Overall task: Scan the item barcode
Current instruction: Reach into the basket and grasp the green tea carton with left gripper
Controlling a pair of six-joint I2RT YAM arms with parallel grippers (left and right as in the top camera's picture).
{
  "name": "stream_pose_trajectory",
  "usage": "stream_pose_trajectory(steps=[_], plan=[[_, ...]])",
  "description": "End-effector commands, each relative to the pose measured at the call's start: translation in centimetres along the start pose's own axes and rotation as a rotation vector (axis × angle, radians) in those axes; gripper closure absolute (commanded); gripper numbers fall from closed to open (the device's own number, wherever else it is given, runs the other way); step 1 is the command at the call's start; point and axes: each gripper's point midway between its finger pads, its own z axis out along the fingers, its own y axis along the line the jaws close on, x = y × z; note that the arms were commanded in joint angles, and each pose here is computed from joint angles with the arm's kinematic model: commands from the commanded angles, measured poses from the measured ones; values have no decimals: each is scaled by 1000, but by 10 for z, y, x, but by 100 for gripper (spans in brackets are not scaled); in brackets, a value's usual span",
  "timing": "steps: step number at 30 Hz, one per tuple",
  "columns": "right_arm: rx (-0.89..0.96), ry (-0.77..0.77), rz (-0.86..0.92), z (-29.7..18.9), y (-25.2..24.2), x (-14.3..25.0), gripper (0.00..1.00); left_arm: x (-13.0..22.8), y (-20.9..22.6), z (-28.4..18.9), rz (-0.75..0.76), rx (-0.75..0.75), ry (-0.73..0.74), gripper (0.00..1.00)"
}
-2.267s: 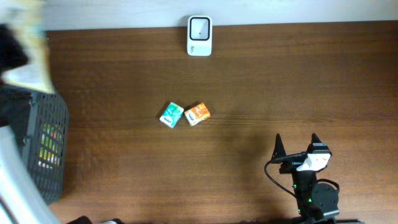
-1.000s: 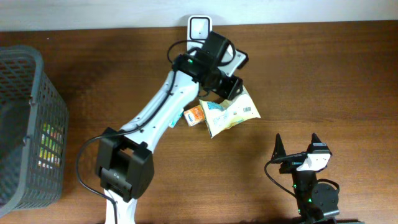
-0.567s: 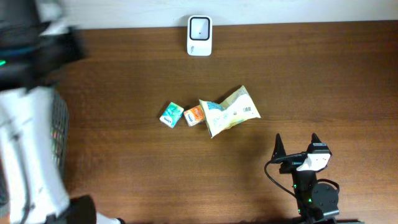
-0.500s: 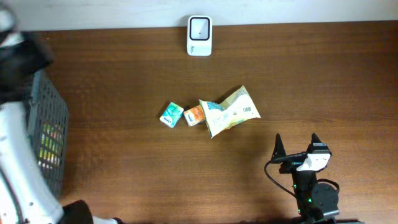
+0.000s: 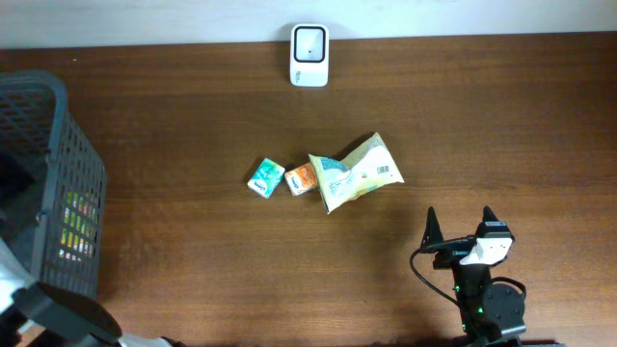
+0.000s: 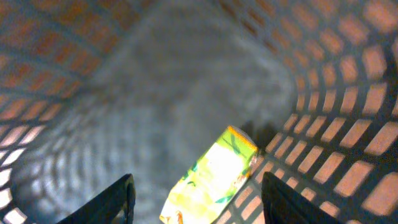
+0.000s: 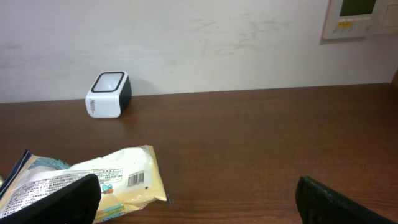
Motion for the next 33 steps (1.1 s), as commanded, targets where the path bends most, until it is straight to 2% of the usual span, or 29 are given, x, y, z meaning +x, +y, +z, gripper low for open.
stream_pose_trajectory(steps=[1, 3, 8, 15, 21, 24, 26, 28, 33], plan=[[7, 7, 6, 0, -2, 3, 1, 20, -5, 36, 207, 83, 82, 35], [7, 7, 6, 0, -2, 3, 1, 29, -4, 54, 268, 94, 130, 27], [7, 7, 6, 0, -2, 3, 1, 44, -3, 88, 342, 124, 219, 22], [7, 7, 6, 0, -2, 3, 1, 80, -27, 120, 474, 322, 306, 28], [7, 7, 6, 0, -2, 3, 1, 86, -27, 129, 485, 336, 322, 29], [7, 7, 6, 0, -2, 3, 1, 86, -27, 129, 485, 335, 322, 50], [7, 7, 6, 0, -2, 3, 1, 85, -23, 129, 481, 325, 322, 83], [7, 7, 6, 0, -2, 3, 1, 82, -20, 130, 475, 320, 310, 100], [7, 7, 6, 0, -2, 3, 1, 72, -7, 130, 493, 237, 305, 100]])
